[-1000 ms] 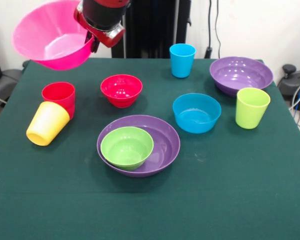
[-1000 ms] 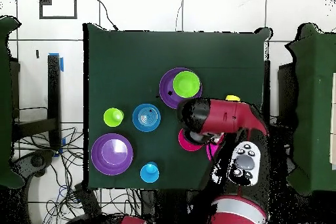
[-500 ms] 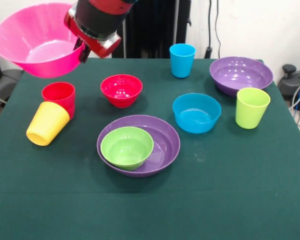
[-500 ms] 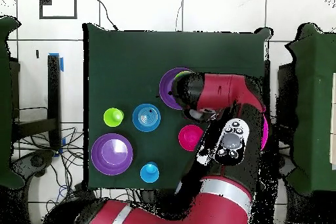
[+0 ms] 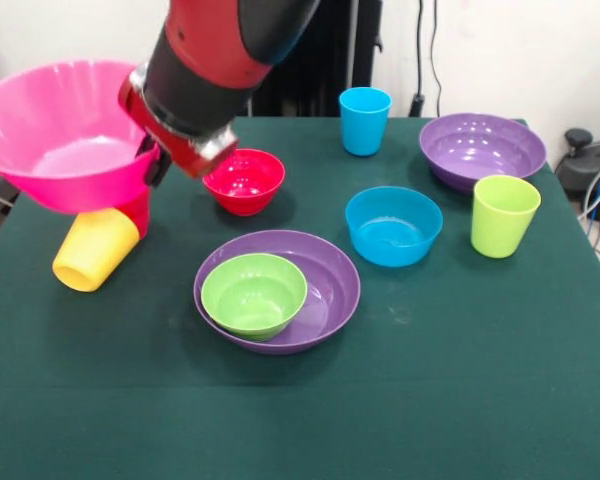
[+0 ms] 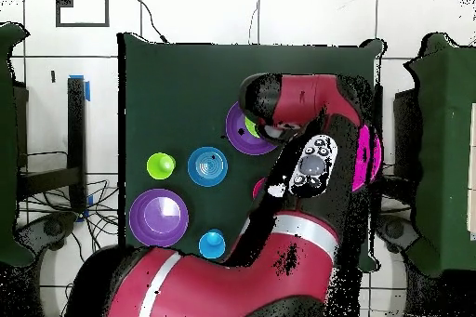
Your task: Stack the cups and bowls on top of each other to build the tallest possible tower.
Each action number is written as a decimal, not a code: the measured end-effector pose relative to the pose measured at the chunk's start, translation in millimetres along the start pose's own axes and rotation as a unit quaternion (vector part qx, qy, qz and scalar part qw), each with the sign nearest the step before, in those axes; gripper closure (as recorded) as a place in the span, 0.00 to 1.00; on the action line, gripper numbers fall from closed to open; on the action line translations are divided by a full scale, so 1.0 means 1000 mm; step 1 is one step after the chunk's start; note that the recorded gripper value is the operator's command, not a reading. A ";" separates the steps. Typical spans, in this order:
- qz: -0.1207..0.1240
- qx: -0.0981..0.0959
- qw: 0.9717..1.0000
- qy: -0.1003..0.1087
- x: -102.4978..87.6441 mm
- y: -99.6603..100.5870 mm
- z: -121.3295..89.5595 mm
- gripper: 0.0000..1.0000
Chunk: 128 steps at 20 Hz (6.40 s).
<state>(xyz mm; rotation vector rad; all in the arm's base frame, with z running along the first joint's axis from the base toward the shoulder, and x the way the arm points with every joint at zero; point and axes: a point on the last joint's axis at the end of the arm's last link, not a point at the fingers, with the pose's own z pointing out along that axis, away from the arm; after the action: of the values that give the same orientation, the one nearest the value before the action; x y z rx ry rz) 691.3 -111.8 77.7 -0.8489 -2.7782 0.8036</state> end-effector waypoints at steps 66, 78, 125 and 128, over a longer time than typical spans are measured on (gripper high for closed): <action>0.082 -0.074 0.991 0.071 -0.027 0.128 -0.076 0.00; 0.097 -0.067 0.989 0.085 -0.023 0.107 -0.078 0.00; 0.015 -0.254 0.967 -0.013 0.022 -0.103 0.075 0.00; -0.001 -0.250 0.968 -0.016 0.025 -0.087 0.067 0.00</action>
<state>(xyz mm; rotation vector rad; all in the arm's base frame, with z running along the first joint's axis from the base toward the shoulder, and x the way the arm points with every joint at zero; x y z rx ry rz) 610.6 -189.8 65.8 -0.9018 -3.0557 0.1038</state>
